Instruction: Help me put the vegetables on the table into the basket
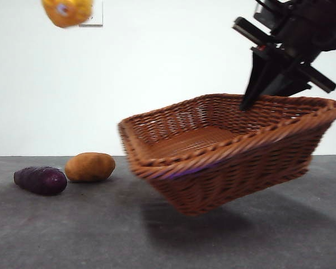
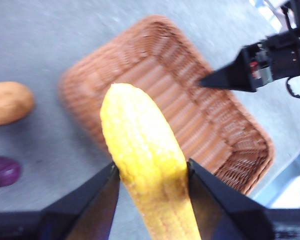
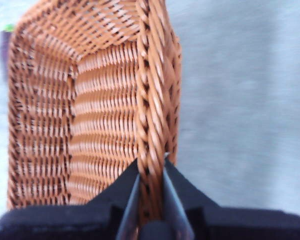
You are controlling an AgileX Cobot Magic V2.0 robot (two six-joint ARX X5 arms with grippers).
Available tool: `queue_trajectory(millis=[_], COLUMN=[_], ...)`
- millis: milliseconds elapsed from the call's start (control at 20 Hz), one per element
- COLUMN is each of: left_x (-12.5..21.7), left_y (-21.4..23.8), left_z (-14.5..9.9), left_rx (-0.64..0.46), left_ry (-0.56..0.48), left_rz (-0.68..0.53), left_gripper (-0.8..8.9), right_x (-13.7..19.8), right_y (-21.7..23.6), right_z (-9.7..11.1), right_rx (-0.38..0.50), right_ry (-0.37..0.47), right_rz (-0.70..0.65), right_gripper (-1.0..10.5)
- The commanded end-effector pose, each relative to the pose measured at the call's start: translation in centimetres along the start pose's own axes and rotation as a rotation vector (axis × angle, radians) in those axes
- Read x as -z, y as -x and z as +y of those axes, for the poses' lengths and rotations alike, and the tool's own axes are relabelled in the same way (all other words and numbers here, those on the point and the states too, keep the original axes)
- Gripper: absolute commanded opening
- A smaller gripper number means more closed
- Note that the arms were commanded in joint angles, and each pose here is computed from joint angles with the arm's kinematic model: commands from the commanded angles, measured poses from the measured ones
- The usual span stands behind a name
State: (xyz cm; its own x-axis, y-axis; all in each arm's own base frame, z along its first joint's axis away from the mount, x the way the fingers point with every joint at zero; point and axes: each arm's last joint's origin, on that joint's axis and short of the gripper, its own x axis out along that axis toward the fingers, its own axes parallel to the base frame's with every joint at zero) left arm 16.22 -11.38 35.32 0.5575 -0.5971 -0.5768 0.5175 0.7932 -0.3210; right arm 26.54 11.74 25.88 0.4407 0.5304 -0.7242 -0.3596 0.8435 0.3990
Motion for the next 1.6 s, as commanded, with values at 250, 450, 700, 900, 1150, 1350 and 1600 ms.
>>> queue_trajectory(millis=[250,450,700,900,1150,1350,1600], left_x=[-0.4,0.7,2.1,2.3,2.1,0.8,-1.3], left_y=[-9.2,-14.3,-17.6,-17.7,-16.7,-12.5,-7.1], left_z=[-2.1,-2.5,-2.3,-2.7,-2.5,-1.2,3.0], left_rx=[0.128,0.168,0.144,0.155,0.155,0.096,-0.147], left_ry=[0.006,0.066,0.132,0.124,0.074,-0.052,-0.409], left_rz=[0.101,0.190,0.270,0.282,0.277,0.230,0.098], left_gripper=[-0.08,-0.08,0.12,5.01,5.01,5.01,5.01], right_x=[0.0,0.0,0.0,0.0,-0.1,-0.6,-1.8], right_y=[-0.8,-0.8,-0.8,-0.8,-0.8,-0.3,1.5], right_z=[3.3,3.3,3.3,3.3,3.1,1.7,-1.1], right_rx=[-0.071,-0.065,-0.063,-0.063,-0.055,-0.025,-0.063], right_ry=[-0.007,-0.012,-0.010,-0.006,-0.001,-0.025,-0.079], right_rz=[-0.062,-0.065,-0.068,-0.068,-0.070,-0.095,-0.128], right_gripper=[-0.1,-0.1,-0.1,-0.1,-0.1,-0.1,-0.1])
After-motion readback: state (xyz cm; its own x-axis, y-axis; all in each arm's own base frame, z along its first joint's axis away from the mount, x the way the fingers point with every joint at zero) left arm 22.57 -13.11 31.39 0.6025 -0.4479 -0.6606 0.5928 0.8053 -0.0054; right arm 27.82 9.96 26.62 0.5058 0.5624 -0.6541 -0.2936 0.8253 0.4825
